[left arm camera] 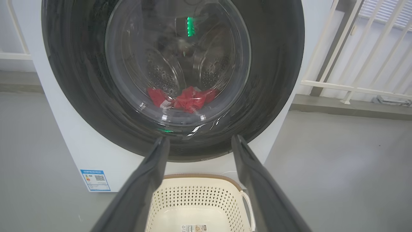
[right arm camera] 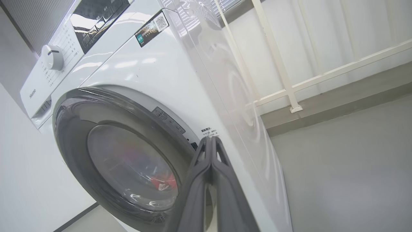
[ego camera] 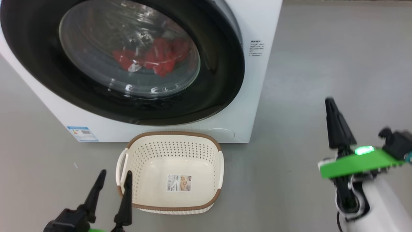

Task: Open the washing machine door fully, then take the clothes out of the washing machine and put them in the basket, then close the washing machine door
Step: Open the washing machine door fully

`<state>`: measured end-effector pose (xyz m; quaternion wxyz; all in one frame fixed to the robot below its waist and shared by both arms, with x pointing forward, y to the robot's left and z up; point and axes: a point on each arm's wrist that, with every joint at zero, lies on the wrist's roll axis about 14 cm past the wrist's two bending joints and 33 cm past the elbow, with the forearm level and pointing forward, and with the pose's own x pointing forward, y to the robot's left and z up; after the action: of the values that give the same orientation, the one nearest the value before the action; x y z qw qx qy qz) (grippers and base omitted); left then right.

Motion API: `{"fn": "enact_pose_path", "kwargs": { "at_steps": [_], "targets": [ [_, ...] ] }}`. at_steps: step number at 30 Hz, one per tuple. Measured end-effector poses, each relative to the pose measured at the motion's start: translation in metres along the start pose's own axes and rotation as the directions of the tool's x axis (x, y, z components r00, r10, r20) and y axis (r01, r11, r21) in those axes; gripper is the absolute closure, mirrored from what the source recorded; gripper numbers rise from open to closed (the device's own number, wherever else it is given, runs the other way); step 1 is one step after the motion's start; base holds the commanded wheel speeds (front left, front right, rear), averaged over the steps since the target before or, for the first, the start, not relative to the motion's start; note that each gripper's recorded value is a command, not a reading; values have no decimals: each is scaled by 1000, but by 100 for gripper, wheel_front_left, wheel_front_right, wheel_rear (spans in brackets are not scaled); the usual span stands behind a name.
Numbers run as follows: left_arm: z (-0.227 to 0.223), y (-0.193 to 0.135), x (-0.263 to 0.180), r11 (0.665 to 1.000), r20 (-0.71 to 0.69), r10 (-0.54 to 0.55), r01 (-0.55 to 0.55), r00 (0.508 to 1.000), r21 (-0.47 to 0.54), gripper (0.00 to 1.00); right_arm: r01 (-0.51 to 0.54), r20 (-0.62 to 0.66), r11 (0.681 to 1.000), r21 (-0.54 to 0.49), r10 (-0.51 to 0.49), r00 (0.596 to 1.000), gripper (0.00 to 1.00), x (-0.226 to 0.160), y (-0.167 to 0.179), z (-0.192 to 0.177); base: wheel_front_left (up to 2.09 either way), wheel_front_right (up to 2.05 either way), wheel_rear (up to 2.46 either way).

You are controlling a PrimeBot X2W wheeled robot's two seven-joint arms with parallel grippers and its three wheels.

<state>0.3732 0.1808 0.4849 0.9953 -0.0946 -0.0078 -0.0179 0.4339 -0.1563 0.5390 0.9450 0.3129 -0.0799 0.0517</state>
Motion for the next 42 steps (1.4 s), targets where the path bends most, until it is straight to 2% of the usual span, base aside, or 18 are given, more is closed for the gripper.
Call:
{"fn": "enact_pose_path", "kwargs": {
  "at_steps": [8, 12, 17, 21, 25, 30, 36, 42],
  "targets": [
    [0, -5, 3, 1000, 1, -12, 12, 1000, -28, 0, -112, 9, 979, 172, 112, 994, 100, 56, 37, 7, 0, 0, 0],
    [3, -5, 8, 999, 15, -12, 12, 1000, -35, 0, -162, -11, 970, 182, 166, 986, 100, 80, 51, 8, 0, 0, 0],
    [1, 0, 9, 999, 5, 0, 0, 1000, -35, 0, -182, -86, 954, 238, 207, 975, 100, 106, 65, -3, 0, 0, 0],
    [-5, 6, 7, 999, -13, 21, -21, 1000, -38, 0, -176, -170, 930, 322, 240, 956, 100, 127, 75, -15, 0, 0, 0],
    [-4, 10, 11, 999, -10, 31, -31, 999, -38, 0, -136, -284, 896, 423, 274, 919, 100, 137, 82, -36, 0, 0, 0],
    [-6, 14, 13, 998, -19, 43, -43, 999, -37, 0, -91, -384, 862, 499, 314, 868, 100, 151, 87, -51, 0, 0, 0],
    [-10, 19, 17, 997, -27, 55, -57, 998, -44, 0, -68, -479, 822, 565, 394, 784, 100, 160, 103, -68, 0, 0, 0],
    [-11, 22, 23, 997, -30, 62, -63, 998, -44, 0, -45, -552, 812, 581, 434, 712, 100, 166, 108, -85, 0, 0, 0]
  ]
}}
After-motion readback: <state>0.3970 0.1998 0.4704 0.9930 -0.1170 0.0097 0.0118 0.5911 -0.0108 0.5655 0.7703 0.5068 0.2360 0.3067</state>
